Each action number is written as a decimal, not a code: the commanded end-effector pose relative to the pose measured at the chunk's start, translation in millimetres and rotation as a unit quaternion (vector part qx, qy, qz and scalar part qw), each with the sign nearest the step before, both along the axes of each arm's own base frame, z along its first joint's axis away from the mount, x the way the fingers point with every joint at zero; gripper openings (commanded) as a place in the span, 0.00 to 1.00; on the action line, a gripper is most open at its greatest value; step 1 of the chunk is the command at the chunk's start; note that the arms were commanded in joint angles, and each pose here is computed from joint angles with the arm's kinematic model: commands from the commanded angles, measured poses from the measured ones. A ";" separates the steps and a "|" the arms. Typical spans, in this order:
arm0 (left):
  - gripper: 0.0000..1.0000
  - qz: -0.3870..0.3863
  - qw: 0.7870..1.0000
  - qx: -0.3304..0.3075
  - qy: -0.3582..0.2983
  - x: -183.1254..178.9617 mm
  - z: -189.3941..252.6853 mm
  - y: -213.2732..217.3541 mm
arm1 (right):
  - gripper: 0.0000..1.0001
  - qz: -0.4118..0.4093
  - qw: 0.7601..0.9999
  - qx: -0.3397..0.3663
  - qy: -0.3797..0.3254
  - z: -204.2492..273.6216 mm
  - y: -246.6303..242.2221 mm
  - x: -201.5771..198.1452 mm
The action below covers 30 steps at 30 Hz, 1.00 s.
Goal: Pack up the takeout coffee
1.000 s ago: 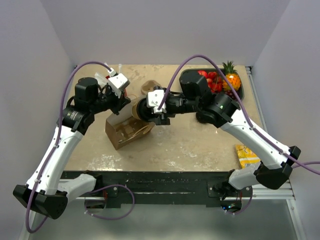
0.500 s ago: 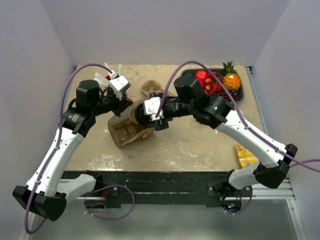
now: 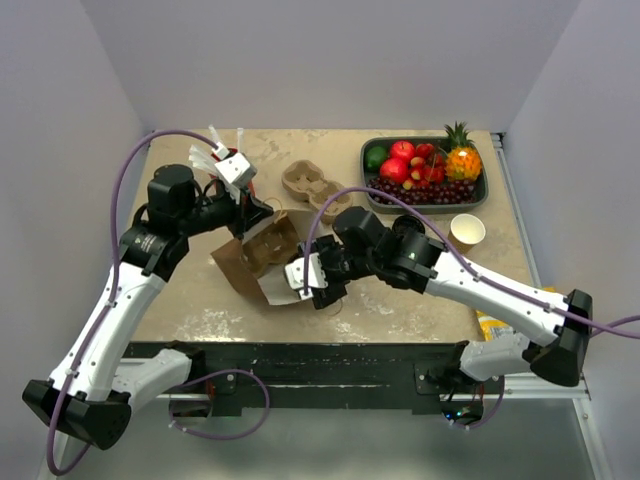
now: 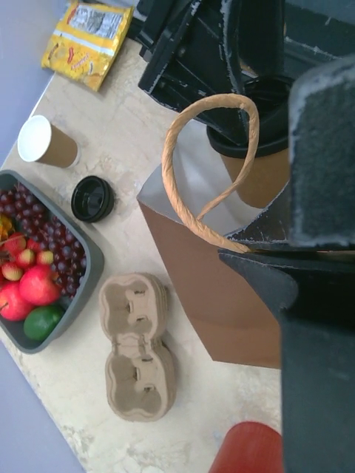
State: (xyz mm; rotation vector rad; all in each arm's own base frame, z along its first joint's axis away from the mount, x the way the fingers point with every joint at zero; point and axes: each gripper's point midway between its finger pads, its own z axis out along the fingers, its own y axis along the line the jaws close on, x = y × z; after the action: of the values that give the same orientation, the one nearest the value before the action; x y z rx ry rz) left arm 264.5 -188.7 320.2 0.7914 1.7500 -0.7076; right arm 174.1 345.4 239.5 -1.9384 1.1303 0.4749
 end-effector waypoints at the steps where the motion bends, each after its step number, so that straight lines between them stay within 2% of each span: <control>1: 0.00 -0.034 0.998 -0.044 0.011 -17.2 4.0 -11.8 | 0.00 -0.018 0.995 0.057 -0.084 29.1 5.3 5.4; 4: 0.00 -0.042 0.997 -0.057 0.028 -22.5 -1.0 -15.2 | 0.00 -0.014 0.991 0.065 -0.116 40.1 18.9 12.3; 12: 0.00 -0.043 0.996 -0.065 0.050 -27.5 -11.4 -16.4 | 0.00 0.007 0.991 0.019 -0.134 10.7 41.6 26.8; 17: 0.00 -0.043 0.995 -0.063 0.057 -29.3 -16.3 -15.2 | 0.00 -0.011 0.989 0.002 -0.148 5.6 46.1 39.5; 21: 0.00 -0.046 0.994 -0.069 0.070 -27.1 -17.7 -17.4 | 0.00 0.002 0.981 0.025 -0.191 17.7 52.0 44.7; 25: 0.00 -0.060 0.991 -0.080 0.084 -29.7 -16.4 -20.6 | 0.00 0.010 0.979 0.032 -0.201 24.7 58.3 46.8; 30: 0.00 -0.104 0.984 -0.091 0.115 -38.7 -20.0 -28.2 | 0.00 0.076 0.966 0.002 -0.249 18.1 50.6 47.7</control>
State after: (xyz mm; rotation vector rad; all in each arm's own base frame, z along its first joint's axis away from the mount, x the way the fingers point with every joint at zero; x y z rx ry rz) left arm 233.9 -208.2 289.4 0.7589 1.8304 -1.0011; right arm 214.6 393.3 228.2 -1.9910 0.8542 0.1280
